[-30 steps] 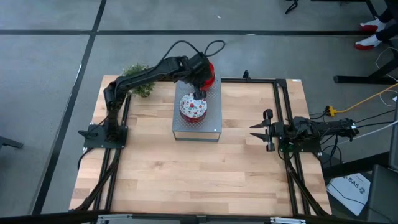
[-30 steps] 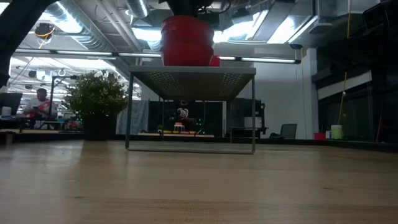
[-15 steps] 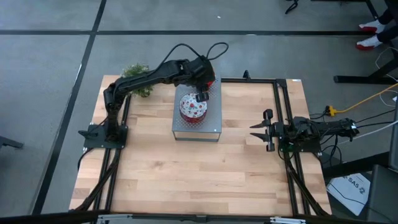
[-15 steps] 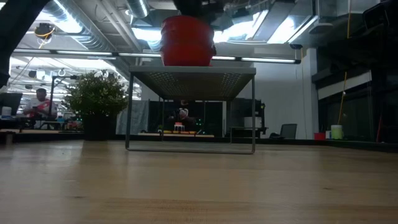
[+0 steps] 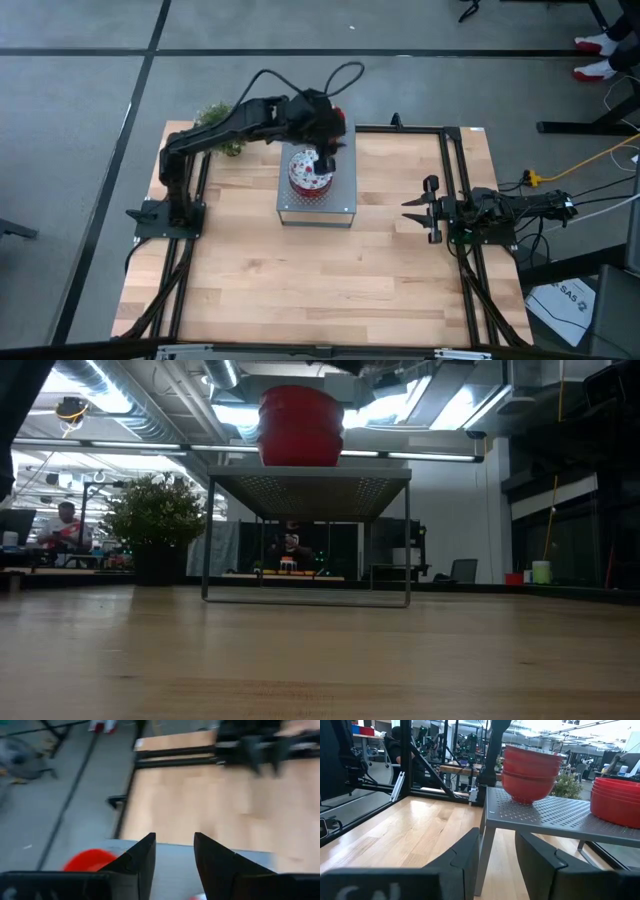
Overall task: Pick & Place Mini bowls
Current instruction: Adjust the shelf
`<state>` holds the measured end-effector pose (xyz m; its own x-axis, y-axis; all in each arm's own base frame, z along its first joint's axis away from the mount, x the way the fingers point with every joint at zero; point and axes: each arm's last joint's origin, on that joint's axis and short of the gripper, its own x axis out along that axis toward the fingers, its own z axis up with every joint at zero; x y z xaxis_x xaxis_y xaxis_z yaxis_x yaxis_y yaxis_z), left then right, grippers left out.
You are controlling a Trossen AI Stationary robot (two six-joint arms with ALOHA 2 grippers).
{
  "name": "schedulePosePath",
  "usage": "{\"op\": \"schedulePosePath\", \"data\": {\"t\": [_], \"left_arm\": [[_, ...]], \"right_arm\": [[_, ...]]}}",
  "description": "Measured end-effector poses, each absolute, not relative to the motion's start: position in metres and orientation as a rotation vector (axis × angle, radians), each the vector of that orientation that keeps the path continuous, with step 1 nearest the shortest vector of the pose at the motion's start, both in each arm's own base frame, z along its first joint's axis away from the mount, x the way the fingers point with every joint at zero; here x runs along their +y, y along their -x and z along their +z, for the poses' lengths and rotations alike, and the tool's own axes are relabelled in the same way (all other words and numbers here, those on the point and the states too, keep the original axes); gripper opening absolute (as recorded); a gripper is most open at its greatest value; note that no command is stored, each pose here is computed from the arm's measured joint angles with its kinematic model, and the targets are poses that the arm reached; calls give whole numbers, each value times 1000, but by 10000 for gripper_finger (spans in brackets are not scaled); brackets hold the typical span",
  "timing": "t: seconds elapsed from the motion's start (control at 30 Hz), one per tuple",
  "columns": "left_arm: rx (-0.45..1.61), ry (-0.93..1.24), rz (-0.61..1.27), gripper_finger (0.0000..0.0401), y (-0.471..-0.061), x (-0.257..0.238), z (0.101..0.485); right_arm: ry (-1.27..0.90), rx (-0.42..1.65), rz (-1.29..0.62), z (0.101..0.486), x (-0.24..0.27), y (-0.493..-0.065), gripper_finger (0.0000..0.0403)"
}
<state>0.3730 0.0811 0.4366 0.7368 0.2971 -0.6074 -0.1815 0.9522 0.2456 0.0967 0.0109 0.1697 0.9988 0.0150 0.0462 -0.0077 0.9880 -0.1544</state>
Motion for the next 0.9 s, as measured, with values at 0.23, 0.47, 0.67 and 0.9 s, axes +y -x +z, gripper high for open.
{"op": "schedulePosePath", "data": {"t": [0.23, 0.47, 0.67, 0.9], "left_arm": [[786, -130, 82, 131, -376, 16, 420], [851, -132, 124, 131, -392, -54, 352], [799, 9, 4, 128, -371, -73, 306], [678, 87, 144, 131, -310, -58, 279]], "right_arm": [[155, -47, 11, 170, 11, -97, 127], [155, -47, 12, 170, 11, -97, 127], [155, -47, 11, 170, 11, -97, 127], [155, -47, 11, 170, 11, -97, 127]]}}
